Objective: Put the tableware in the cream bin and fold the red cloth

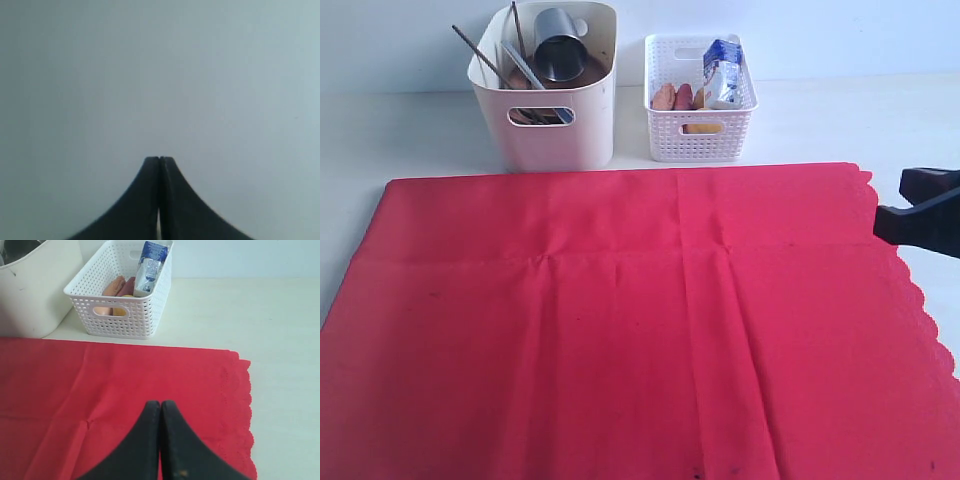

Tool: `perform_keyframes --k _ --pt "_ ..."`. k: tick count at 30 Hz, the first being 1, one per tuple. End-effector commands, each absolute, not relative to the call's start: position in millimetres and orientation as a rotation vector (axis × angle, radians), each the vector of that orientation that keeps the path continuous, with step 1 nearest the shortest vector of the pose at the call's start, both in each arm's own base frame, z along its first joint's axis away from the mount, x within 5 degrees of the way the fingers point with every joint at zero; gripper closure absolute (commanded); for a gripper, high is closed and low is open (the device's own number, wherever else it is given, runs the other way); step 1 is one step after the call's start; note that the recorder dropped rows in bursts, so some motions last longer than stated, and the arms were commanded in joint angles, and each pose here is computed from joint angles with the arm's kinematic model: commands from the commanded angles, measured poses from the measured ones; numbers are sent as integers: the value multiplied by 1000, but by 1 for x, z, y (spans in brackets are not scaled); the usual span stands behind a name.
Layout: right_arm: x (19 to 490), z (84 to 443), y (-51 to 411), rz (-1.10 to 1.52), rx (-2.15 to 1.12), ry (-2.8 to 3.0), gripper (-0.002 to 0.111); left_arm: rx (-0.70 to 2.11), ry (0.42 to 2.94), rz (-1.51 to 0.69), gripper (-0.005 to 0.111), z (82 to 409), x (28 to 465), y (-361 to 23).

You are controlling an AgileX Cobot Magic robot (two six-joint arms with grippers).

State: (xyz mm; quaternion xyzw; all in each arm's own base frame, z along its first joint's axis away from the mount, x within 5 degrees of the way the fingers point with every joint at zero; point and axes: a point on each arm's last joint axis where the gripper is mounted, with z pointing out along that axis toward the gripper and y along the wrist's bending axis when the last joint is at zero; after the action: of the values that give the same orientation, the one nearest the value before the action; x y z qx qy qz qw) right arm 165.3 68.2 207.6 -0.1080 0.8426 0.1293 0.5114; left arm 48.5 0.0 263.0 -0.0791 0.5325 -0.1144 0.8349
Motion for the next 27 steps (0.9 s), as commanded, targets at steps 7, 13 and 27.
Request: perform_keyframes --k 7,13,27 --pt "165 210 67 310 -257 1998 108 -247 1719 -136 107 250 130 7" --pt "165 210 67 314 -249 2002 108 -191 2059 -69 99 208 174 8" --pt "165 210 67 316 -247 2002 108 35 2361 -97 27 127 218 -6"
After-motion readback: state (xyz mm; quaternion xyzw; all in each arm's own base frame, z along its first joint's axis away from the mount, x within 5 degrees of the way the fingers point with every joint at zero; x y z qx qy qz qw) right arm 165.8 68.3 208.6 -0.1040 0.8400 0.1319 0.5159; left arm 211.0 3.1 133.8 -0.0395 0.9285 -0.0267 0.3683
